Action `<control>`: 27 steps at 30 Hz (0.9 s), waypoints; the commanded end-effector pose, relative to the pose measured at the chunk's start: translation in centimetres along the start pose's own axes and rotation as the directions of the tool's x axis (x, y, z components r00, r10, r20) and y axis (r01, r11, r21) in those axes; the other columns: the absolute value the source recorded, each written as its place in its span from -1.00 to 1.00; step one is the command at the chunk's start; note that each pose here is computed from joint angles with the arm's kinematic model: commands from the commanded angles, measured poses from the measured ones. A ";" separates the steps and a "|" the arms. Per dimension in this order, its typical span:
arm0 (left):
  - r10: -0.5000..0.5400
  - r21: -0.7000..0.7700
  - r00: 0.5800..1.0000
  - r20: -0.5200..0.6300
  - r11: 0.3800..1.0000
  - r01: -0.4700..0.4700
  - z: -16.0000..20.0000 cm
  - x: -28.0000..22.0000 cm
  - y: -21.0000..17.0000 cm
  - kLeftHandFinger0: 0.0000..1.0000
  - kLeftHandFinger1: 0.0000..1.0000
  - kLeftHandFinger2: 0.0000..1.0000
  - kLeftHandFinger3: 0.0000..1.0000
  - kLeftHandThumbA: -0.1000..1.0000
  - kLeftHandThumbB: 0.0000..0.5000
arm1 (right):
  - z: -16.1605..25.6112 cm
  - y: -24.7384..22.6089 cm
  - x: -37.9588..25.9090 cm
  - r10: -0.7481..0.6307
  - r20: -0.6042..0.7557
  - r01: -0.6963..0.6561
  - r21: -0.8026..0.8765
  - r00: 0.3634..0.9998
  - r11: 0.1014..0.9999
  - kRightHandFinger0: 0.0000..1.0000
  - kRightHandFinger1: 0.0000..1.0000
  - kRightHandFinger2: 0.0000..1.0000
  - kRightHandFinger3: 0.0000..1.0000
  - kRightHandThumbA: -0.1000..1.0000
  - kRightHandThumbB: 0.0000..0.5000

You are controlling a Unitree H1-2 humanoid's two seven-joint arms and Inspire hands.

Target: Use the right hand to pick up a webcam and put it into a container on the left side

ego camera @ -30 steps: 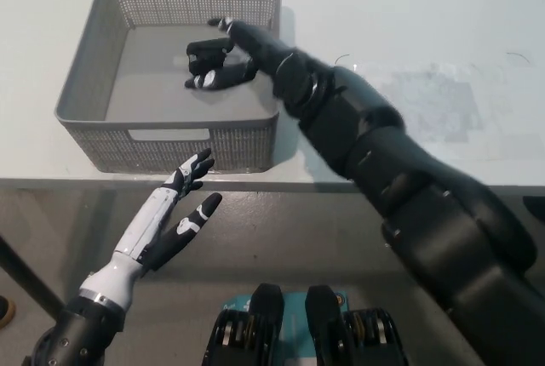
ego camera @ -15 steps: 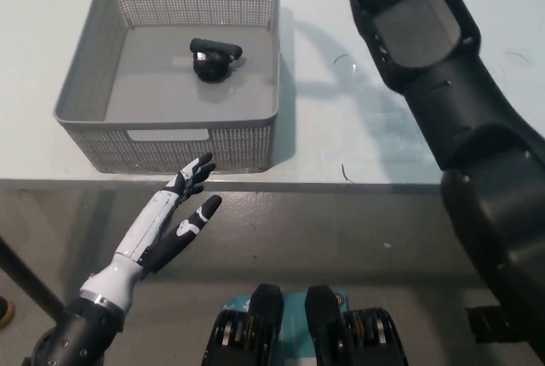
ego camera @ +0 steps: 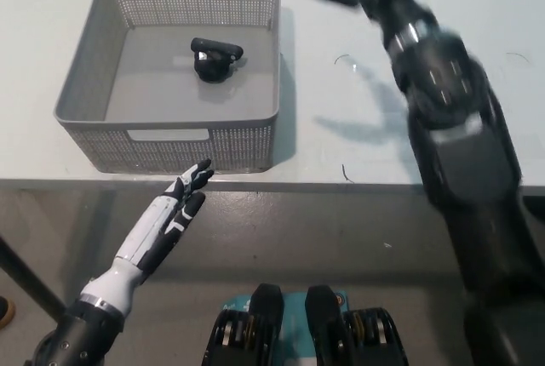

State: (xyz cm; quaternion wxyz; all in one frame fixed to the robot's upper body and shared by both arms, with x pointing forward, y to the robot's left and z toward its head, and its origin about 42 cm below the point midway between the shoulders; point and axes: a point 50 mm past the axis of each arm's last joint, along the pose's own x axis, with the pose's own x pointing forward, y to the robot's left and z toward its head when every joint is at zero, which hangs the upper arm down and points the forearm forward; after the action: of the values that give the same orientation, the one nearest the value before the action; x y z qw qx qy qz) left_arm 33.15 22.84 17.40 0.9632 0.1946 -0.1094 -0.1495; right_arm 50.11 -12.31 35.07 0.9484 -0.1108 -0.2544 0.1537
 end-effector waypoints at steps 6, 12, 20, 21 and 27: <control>0.054 -0.075 0.994 0.092 0.996 -0.048 1.0 -1.3 1.8 1.00 1.00 1.00 1.00 1.00 -0.45 | 6.0 -4.3 -20.4 -0.193 0.324 0.095 0.294 0.926 0.951 1.00 1.00 1.00 1.00 1.00 0.55; 0.081 -0.090 0.992 0.096 0.993 -0.073 0.5 -2.9 2.0 1.00 1.00 1.00 1.00 1.00 -0.22 | 2.3 -2.8 -24.8 -0.177 0.195 0.115 0.295 0.965 0.948 1.00 1.00 1.00 1.00 1.00 0.55; 0.123 -0.125 0.987 0.106 0.986 -0.110 0.1 -4.2 1.8 1.00 1.00 1.00 1.00 1.00 -0.54 | -3.7 -1.0 -30.0 -0.130 -0.038 0.135 0.332 0.991 0.934 1.00 1.00 1.00 1.00 1.00 0.39; 0.126 -0.126 0.986 0.108 0.986 -0.112 0.0 -4.3 1.7 1.00 1.00 1.00 1.00 1.00 -0.59 | -4.2 -0.8 -30.4 -0.122 -0.062 0.135 0.328 0.991 0.935 1.00 1.00 1.00 1.00 1.00 0.42; 0.134 -0.144 0.987 0.088 0.982 -0.121 -0.5 -5.4 1.3 1.00 1.00 1.00 1.00 1.00 -0.64 | -7.0 1.3 -33.1 -0.102 -0.167 0.156 0.358 0.981 0.920 1.00 1.00 1.00 1.00 1.00 0.23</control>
State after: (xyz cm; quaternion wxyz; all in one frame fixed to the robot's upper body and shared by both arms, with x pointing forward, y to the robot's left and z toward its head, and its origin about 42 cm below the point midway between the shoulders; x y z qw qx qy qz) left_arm 28.96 25.82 15.23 0.9801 0.1293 -0.1061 -0.1072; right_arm 26.37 -24.22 14.20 0.9869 0.0448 -0.1193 0.0994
